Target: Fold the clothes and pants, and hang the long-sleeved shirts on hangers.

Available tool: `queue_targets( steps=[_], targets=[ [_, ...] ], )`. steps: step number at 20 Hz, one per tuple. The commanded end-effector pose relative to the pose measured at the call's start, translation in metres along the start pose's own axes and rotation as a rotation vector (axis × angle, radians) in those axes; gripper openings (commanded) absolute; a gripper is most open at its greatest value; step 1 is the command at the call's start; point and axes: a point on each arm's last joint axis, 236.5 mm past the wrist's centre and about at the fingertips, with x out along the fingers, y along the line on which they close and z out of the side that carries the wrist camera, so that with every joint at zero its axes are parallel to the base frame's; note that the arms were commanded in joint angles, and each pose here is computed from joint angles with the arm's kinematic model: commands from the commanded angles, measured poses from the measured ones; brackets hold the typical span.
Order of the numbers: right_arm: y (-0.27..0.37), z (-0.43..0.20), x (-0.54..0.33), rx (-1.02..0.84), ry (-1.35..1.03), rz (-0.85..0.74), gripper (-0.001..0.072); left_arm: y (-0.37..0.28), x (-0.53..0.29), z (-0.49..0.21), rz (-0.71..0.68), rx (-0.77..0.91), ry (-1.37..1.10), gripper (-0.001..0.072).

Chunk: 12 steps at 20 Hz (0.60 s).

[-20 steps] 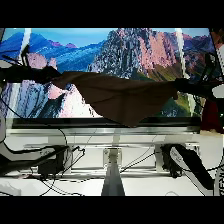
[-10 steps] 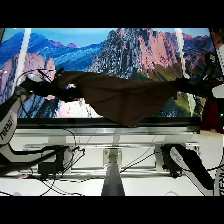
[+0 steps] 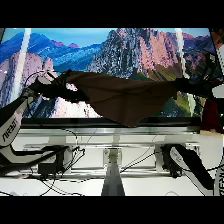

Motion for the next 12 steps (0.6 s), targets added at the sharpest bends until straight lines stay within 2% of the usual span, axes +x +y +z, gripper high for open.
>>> queue_targets(
  steps=[1, 5, 6, 7, 9, 12],
  targets=[
    [0.0, 0.001, 0.0, 0.001, -0.003, -0.001, 0.001, 0.001, -0.004, -0.003, -0.015, -0.014, 0.009, 0.0116],
    [0.0, 0.001, 0.0, 0.001, -0.005, -0.002, 0.001, -0.008, 0.0, -0.011, -0.032, 0.002, 0.046, 0.0116],
    [0.0, 0.001, 0.0, 0.001, -0.005, -0.002, 0.001, -0.008, 0.0, -0.011, -0.032, 0.003, 0.048, 0.0092],
    [0.0, 0.001, 0.0, 0.001, -0.005, -0.001, 0.001, -0.009, 0.0, -0.012, -0.034, 0.004, 0.05, 0.0013],
    [-0.001, 0.001, 0.0, 0.001, -0.005, -0.002, 0.0009, -0.012, -0.002, -0.014, -0.048, 0.031, 0.063, 0.0011],
    [-0.001, 0.004, -0.001, -0.003, -0.017, -0.005, 0.0009, -0.03, -0.019, -0.016, -0.119, 0.179, 0.107, 0.001]
  ],
)
